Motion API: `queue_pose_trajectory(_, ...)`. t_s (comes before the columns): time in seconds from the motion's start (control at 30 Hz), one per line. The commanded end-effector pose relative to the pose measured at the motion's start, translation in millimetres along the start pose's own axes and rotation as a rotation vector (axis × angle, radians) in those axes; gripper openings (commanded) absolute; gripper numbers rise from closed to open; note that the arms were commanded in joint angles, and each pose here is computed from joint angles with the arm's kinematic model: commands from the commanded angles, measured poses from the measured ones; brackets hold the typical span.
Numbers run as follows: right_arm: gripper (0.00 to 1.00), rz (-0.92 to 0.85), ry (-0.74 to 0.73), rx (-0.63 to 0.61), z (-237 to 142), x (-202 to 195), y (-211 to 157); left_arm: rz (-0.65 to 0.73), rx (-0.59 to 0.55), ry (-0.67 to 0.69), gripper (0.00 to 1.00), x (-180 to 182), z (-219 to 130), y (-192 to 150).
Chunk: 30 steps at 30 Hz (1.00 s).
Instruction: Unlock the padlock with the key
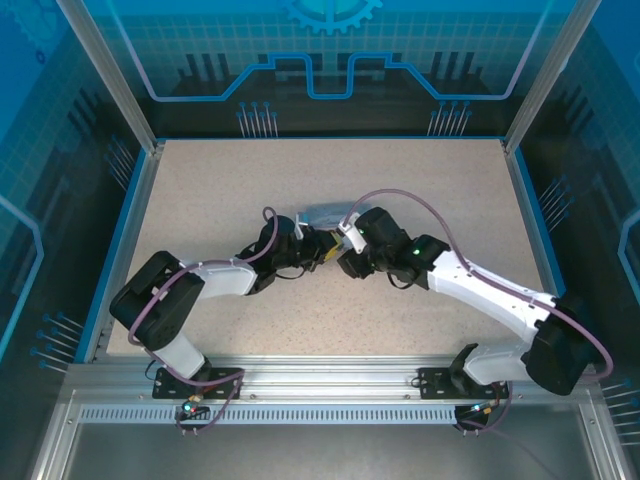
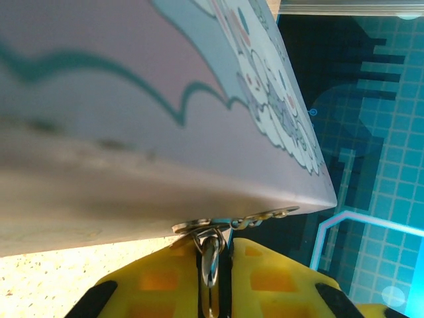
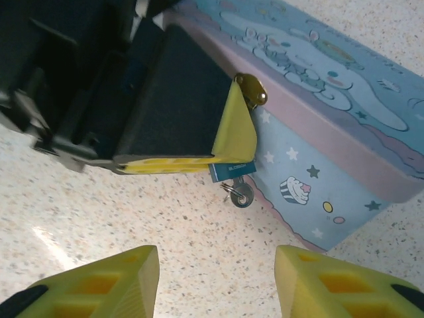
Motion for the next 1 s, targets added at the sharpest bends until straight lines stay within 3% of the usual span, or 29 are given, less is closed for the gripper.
queue_pose_trajectory(0.0,0.50,-0.078,-0.040,0.012,5.6,-0.5,7.6,0.039,0.042,-0.032,0.00,-20.2,-5.1,-4.3)
queue_pose_trajectory(0.97,0.49,-0.073,-0.039,0.057,50.2,-9.7,5.0,0.042,0.068,-0.042,0.00,-27.2,-4.5,-3.8)
Point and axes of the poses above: each hand's point on the last joint's axis, 136 mm out from that joint toward the fingers, its own z axis out along the fingers, its own x axis along the line the jaws close on, y = z × x, the point moved 9 cm from there along -z, back along the fingers, and after that the axes turned 13 degrees about -z, right-handed, at the moved point
